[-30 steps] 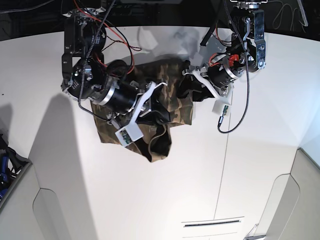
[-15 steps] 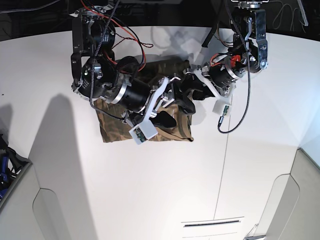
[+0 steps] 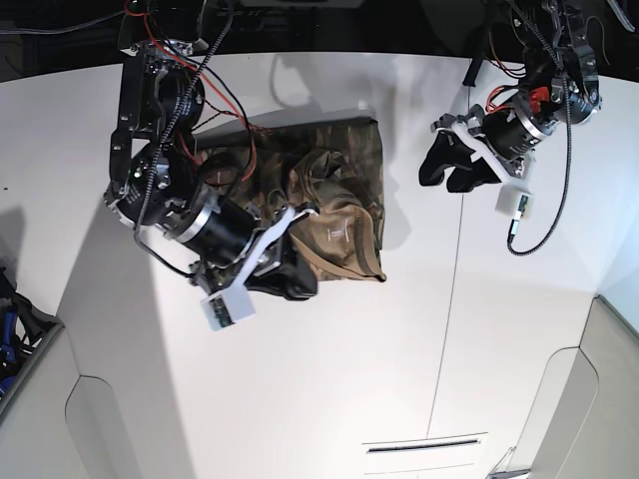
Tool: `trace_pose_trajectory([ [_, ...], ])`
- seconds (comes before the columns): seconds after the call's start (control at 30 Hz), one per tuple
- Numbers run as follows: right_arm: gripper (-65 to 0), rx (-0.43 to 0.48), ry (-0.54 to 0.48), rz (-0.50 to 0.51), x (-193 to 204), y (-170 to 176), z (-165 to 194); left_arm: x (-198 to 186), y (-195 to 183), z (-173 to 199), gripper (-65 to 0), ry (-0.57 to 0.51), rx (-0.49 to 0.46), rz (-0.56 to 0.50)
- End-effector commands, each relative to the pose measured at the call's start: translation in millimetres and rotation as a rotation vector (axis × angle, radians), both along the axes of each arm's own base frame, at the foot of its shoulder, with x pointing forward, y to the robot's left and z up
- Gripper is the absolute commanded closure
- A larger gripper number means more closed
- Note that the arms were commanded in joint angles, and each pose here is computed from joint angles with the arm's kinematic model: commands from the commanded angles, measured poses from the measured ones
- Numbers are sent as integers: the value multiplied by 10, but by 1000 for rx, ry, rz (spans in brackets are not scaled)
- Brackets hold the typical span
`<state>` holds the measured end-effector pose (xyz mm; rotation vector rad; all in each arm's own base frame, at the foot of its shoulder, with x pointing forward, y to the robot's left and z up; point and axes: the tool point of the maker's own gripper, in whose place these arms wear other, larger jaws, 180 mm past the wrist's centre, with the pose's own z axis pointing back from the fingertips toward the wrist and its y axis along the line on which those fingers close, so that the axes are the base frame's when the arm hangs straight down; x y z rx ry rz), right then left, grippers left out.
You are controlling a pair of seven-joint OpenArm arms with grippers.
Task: Fold the T-shirt properly
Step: 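Lift the folded bundle with both grippers and fold it over again, then press and square the folded shirt edges with both grippers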
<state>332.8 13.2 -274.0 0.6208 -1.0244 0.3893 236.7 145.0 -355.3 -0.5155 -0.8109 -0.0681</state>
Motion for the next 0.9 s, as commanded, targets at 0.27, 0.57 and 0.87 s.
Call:
trace_pose_trajectory([
  [0.27, 0, -5, 96, 58, -276, -236, -383, 37, 3, 121, -365, -61, -14, 4],
  [0.57, 0, 78, 224, 363, -975, 535, -585, 48, 14, 128, -365, -65, -10, 6],
  [0.87, 0, 116, 188, 511, -1250, 1059, -380, 56, 498, 258, -365, -107, 25, 121],
])
